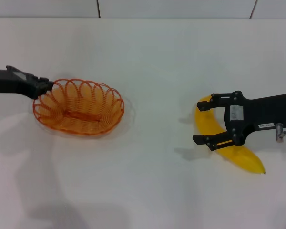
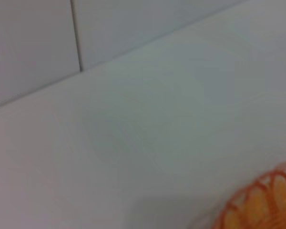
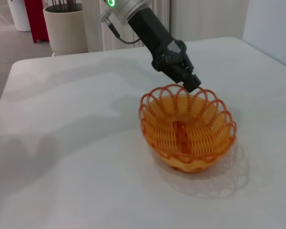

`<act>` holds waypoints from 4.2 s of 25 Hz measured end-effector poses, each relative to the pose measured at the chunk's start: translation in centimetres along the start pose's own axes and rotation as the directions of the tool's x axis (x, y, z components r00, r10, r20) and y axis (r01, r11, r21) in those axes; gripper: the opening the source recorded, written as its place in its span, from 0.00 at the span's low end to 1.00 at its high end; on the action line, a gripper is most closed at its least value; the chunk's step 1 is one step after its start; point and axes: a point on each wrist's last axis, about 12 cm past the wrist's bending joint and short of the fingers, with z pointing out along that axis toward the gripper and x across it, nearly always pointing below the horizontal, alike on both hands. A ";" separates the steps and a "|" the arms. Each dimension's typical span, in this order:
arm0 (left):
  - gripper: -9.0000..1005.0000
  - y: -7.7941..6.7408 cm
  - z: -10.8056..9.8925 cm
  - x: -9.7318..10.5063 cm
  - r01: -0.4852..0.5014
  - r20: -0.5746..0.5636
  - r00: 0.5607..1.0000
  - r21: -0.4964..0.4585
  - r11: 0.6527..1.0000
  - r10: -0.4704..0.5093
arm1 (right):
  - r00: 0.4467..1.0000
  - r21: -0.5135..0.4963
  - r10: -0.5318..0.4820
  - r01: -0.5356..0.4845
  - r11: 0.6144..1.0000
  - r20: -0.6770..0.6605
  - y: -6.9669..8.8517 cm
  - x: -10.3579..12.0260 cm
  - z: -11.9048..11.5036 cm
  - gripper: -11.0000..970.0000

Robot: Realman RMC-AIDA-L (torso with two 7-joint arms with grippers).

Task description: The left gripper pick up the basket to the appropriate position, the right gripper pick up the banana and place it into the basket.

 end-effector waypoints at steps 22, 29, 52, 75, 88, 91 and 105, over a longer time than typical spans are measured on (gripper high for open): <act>0.19 0.7 -2.2 -0.5 0.127 0.073 0.990 -0.046 0.991 -0.124 | 1.000 -0.001 0.001 -0.001 1.000 0.002 -0.1 -0.2 0.1 0.92; 0.43 0.3 -2.9 0.5 0.266 0.075 0.961 -0.004 0.964 -0.265 | 1.000 -0.003 0.001 -0.002 1.000 -0.006 -0.1 -0.1 0.1 0.92; 0.66 0.6 -3.7 1.3 0.312 -0.027 0.950 0.015 0.950 -0.312 | 1.000 -0.018 -0.013 0.013 1.000 -0.008 -0.2 -0.5 0.3 0.92; 0.67 0.1 -1.5 1.8 0.314 -0.078 0.947 0.029 0.949 -0.311 | 1.000 -0.017 -0.014 0.014 1.000 -0.008 -0.2 -0.6 0.5 0.92; 0.67 -0.5 -0.4 1.9 0.288 -0.086 0.955 0.039 0.957 -0.283 | 1.000 -0.020 -0.006 0.006 1.000 -0.008 -0.2 -0.5 0.6 0.92; 0.67 -0.5 -0.3 1.9 0.285 -0.091 0.955 0.040 0.958 -0.281 | 1.000 -0.022 -0.007 0.007 1.000 -0.007 -0.2 -0.6 0.7 0.92; 0.62 -0.5 -0.2 2.1 0.257 -0.101 0.962 0.039 0.966 -0.252 | 1.000 -0.027 0.000 0.000 1.000 -0.008 -0.2 -0.5 0.8 0.92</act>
